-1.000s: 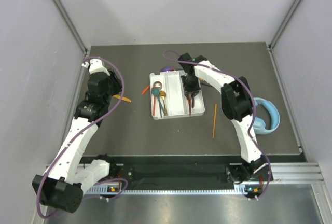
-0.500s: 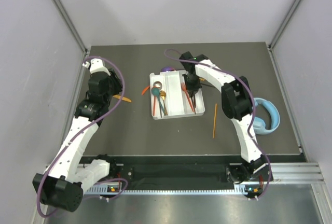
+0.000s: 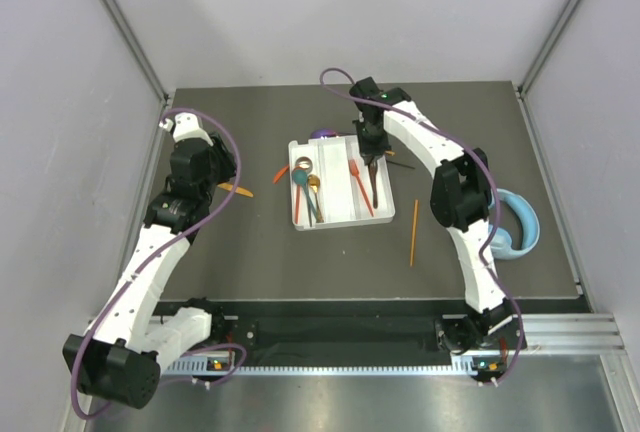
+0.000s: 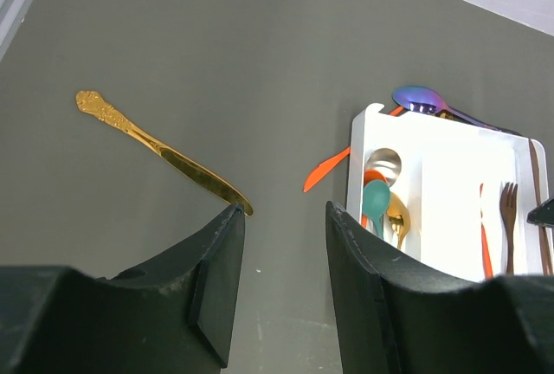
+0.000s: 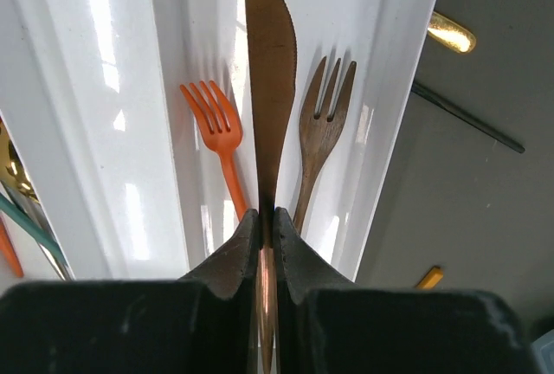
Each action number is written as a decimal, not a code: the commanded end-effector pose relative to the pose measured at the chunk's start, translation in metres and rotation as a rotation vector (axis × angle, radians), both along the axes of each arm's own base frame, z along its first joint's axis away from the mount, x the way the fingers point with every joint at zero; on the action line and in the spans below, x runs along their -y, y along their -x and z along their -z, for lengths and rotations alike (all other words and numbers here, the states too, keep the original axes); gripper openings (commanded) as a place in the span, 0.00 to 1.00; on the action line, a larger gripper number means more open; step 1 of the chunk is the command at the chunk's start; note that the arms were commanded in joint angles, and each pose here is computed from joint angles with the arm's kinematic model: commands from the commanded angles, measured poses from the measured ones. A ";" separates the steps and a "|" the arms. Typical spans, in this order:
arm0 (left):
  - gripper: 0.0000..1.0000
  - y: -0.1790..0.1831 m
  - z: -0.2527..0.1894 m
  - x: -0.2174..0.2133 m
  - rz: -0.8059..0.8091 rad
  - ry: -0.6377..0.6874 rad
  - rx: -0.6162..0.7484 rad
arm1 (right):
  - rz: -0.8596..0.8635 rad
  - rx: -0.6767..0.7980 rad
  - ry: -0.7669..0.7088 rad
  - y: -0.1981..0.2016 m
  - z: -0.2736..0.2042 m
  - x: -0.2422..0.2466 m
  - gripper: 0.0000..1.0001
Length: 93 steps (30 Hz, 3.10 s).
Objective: Sort the eating utensils into containers
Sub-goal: Place the fork in the storage box, then move the container to the center of the board.
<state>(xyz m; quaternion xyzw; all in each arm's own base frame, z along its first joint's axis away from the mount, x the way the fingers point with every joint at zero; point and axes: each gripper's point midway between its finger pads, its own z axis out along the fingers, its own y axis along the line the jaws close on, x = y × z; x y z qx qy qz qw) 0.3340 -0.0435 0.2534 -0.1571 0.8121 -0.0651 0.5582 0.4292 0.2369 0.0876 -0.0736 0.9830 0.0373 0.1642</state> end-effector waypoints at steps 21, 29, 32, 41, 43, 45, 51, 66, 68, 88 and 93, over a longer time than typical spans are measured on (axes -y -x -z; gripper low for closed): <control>0.47 -0.007 -0.007 0.002 0.004 -0.004 0.036 | -0.045 -0.027 -0.042 0.000 0.051 -0.017 0.00; 0.47 -0.008 -0.005 0.001 0.002 -0.008 0.030 | -0.050 -0.057 -0.027 0.007 0.064 -0.014 0.18; 0.48 -0.009 -0.003 0.001 0.001 -0.010 0.026 | -0.049 -0.046 -0.026 0.009 0.057 -0.012 0.27; 0.51 -0.016 0.015 0.002 -0.001 -0.023 -0.024 | -0.025 0.087 -0.114 0.023 -0.008 -0.006 0.33; 0.52 -0.019 0.023 0.000 -0.018 -0.033 -0.049 | -0.025 0.137 -0.144 0.032 -0.034 -0.001 0.33; 0.52 -0.024 0.034 -0.005 -0.049 -0.049 -0.081 | -0.045 0.157 -0.193 0.044 -0.049 -0.002 0.33; 0.50 -0.042 0.058 -0.005 -0.070 -0.077 -0.208 | -0.014 0.341 -0.199 0.066 -0.094 0.038 0.52; 0.49 -0.031 0.061 -0.018 -0.092 -0.125 -0.166 | 0.060 0.269 0.046 -0.057 0.014 0.097 0.51; 0.49 -0.034 0.062 -0.018 -0.092 -0.126 -0.169 | 0.064 0.266 0.023 -0.065 0.015 0.096 0.51; 0.47 -0.133 0.164 0.093 0.261 0.141 -0.427 | 0.031 0.263 -0.231 -0.033 0.012 0.074 0.52; 0.48 -0.134 0.151 0.106 0.328 0.174 -0.374 | 0.017 0.244 -0.286 -0.030 0.005 0.063 0.53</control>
